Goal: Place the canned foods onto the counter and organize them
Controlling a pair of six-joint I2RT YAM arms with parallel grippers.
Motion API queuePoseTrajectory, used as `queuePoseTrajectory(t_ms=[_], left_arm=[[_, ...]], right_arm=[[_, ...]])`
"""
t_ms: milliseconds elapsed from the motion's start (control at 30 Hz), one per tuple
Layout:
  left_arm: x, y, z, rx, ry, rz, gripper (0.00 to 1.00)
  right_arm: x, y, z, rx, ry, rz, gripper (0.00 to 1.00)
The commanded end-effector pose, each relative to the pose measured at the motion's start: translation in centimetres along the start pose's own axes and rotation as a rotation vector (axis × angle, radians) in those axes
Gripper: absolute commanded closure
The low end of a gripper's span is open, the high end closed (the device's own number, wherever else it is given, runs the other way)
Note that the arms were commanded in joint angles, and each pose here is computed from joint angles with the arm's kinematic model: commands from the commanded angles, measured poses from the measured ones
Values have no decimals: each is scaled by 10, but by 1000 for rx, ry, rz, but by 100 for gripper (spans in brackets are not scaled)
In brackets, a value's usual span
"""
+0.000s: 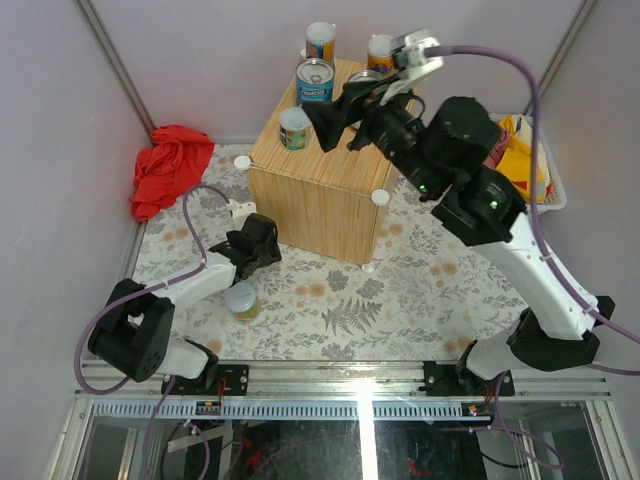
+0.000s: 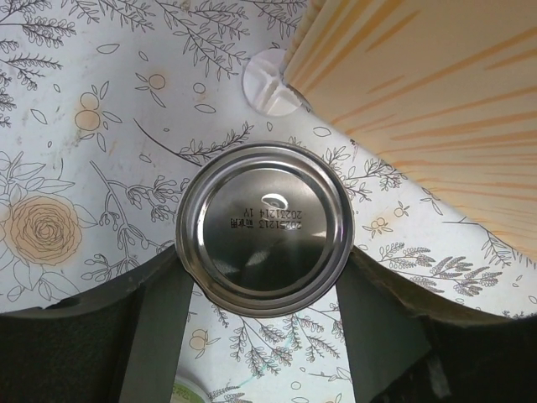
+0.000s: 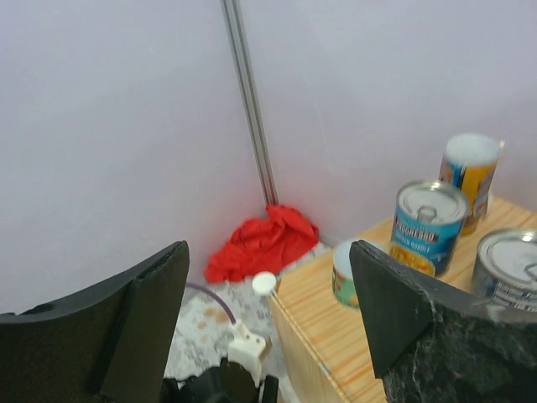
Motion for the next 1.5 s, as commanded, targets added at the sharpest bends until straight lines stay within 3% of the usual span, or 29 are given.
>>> queuePoseTrajectory(t_ms=[0,133,267,400,800,1033,1267,1467], left_arm=[[-3,3,0,14,-20,-37,53],[3,0,2,42,-31,-45,54],[8,7,1,70,-46,-77,54],[14,21,-1,91,-43,-115,54],[22,35,-5,146,-63,-164,60],[29,31,0,154,-71,-177,60],[32,30,0,161,-79,-185,61],[37,32,-4,191,-118,-188,65]], right_arm=[[23,53,10,-43,13,-157,16],[44,79,4,-42,7,-328,14],[84,114,-7,-53,-3,-621,9],[96,134,-1,-16,42,-739,6],[97,104,2,337,127,-755,8],[107,88,19,402,282,-782,8],[90,66,6,486,153,-726,7],[95,59,10,489,213,-712,4]])
Point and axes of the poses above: each gripper's point midway between its finger pads, its own x axis back along the fingers, its own z axis along the line the jaws close on, y = z × x, the point moved 5 cm from there along x, back along the fingers, and after that the axes turned 12 degrees about -x, right-handed, at the moved point
